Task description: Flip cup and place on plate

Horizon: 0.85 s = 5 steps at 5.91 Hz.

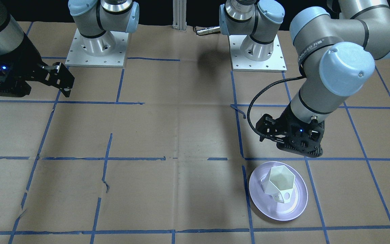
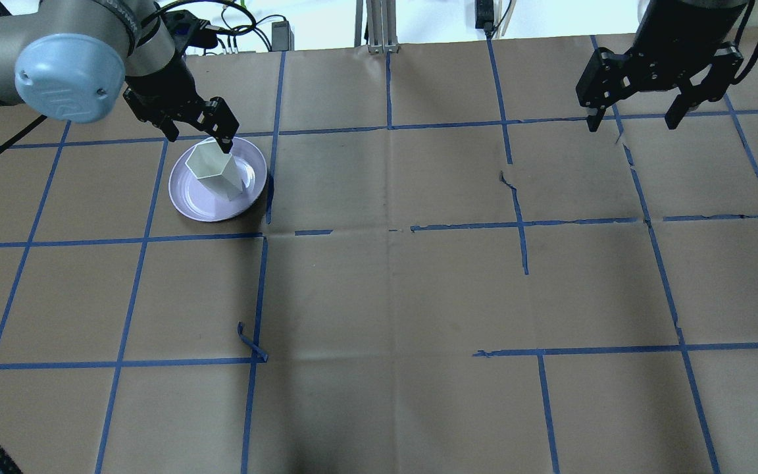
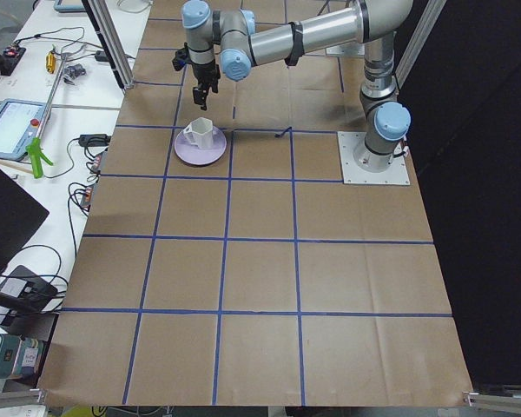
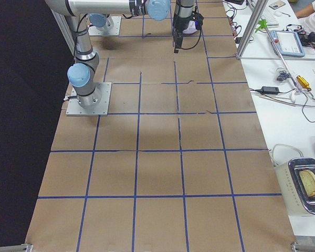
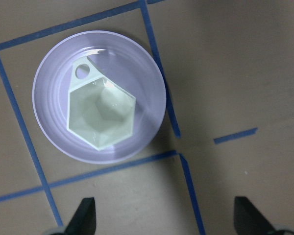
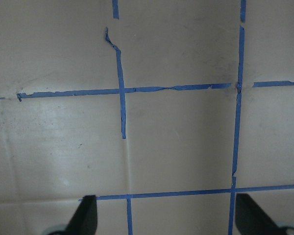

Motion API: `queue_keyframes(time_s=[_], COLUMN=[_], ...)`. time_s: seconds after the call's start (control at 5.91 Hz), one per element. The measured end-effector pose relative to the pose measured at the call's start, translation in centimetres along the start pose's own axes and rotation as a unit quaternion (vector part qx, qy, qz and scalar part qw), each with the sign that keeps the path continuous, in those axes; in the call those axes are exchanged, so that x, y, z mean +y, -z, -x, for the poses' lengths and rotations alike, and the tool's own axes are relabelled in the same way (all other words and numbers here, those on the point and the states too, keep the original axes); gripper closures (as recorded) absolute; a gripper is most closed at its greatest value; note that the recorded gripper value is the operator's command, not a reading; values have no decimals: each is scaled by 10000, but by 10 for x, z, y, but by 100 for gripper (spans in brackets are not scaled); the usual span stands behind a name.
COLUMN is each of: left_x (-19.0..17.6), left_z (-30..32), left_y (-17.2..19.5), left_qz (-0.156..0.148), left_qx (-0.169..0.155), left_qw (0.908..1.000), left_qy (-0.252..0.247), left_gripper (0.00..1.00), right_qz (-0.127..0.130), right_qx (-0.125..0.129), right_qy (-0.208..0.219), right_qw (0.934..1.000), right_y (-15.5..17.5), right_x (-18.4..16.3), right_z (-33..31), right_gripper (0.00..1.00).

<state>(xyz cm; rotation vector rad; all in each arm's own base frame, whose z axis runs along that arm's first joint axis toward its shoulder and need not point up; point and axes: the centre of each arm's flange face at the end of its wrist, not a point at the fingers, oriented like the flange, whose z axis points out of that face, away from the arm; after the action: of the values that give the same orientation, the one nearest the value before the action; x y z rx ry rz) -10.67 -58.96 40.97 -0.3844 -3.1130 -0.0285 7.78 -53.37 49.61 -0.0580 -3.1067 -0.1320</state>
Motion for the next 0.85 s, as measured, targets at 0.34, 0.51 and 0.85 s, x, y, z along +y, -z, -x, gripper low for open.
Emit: queue_keyframes(time_s=[0.34,0.51,0.85], left_x=[46,60,70], left_z=[-31,-39,-45], left_y=[63,78,85], left_qz=[-1,11,68], left_qx=[88,126,182], left_qw=[9993,9989,9982], left_qy=[365,452,560], left_gripper=[2,2,2], right_qz=[0,0,0], right_qx=[0,0,0], right_qy=[0,0,0], right_qw=[10000,10000,10000], right_y=[0,0,0], right_x=[0,0,0], right_z=[0,0,0], right_gripper=[0,0,0])
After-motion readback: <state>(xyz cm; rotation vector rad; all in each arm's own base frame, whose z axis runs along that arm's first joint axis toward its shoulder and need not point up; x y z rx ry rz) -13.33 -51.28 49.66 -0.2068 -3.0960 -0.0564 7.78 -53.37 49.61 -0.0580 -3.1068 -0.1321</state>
